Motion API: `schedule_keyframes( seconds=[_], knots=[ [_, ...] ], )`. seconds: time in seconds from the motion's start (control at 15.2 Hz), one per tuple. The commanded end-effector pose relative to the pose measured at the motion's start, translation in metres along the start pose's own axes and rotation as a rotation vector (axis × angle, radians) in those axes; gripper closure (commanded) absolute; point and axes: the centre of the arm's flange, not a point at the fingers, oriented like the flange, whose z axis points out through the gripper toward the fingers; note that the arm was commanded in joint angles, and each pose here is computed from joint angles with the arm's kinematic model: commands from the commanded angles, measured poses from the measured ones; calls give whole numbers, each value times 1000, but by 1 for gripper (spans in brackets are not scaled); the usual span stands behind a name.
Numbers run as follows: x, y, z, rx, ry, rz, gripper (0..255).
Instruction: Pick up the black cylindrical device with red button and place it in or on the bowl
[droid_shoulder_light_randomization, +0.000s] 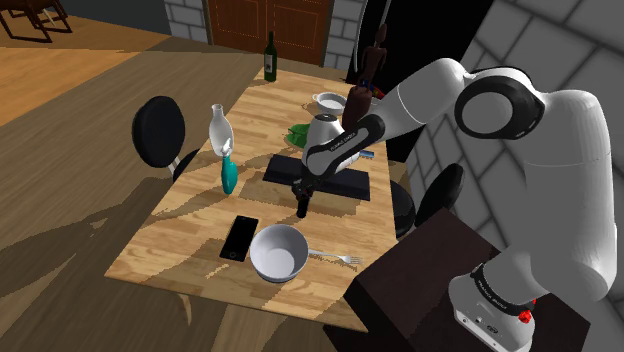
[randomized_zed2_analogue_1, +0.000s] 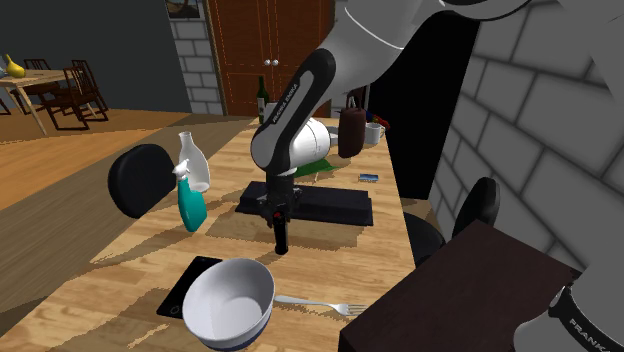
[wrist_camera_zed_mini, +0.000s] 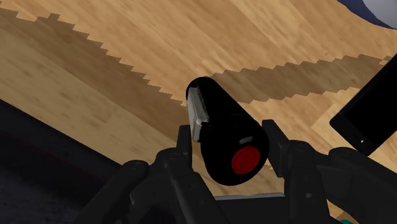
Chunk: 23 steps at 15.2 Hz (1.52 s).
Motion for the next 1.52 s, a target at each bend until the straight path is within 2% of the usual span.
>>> schedule_keyframes(
  seconds=[0.0, 0.26, 1.45],
  knots=[
    [-1, -1, 1, 1, -1, -1, 255],
    [-1, -1, 1, 1, -1, -1, 255],
    [-4, -12, -94, 1, -1, -1, 255]
  ],
)
